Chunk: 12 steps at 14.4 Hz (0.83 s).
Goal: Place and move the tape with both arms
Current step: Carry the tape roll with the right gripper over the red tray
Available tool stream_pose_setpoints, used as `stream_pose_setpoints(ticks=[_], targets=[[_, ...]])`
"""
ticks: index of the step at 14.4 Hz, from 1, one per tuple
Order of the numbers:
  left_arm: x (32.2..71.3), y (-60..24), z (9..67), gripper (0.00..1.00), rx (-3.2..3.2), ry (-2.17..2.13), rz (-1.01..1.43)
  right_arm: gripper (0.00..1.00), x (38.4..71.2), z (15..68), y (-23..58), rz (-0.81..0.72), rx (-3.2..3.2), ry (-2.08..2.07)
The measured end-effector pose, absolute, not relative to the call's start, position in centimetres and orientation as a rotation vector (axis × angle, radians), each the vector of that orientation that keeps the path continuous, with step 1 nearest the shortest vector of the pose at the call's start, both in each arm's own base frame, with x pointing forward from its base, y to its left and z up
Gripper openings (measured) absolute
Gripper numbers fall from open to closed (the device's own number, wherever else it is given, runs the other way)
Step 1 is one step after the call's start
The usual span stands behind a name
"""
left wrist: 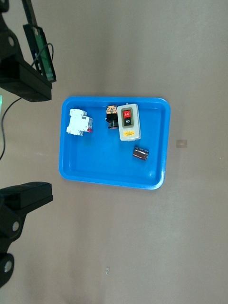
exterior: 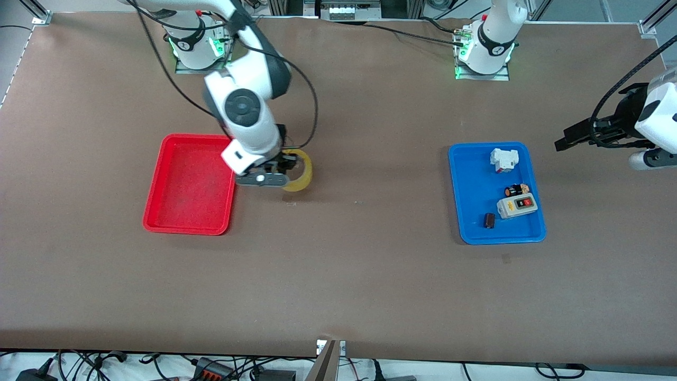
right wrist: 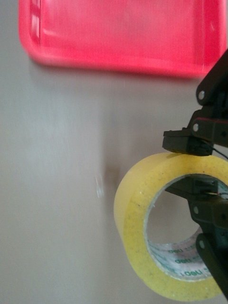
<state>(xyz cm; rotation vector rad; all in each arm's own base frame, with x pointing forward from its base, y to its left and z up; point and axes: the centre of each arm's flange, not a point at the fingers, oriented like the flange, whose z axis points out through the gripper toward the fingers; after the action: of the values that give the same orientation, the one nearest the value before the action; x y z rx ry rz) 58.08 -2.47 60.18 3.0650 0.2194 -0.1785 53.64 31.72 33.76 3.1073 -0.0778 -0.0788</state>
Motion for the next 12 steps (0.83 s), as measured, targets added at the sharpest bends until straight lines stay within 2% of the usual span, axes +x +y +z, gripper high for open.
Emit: stream_pose_setpoints(ticks=[7,12], targets=[[57.8,-4.6,59.2,1.0,3.068,0.161,-0.223,0.19,53.1,31.2,11.5,-0.179,3.115,-0.014],[58.2,-4.4,59.6,1.0,3.066,0.168,-0.156,0.19,51.7,27.7,4.8,-0.208,3.126,0.006]])
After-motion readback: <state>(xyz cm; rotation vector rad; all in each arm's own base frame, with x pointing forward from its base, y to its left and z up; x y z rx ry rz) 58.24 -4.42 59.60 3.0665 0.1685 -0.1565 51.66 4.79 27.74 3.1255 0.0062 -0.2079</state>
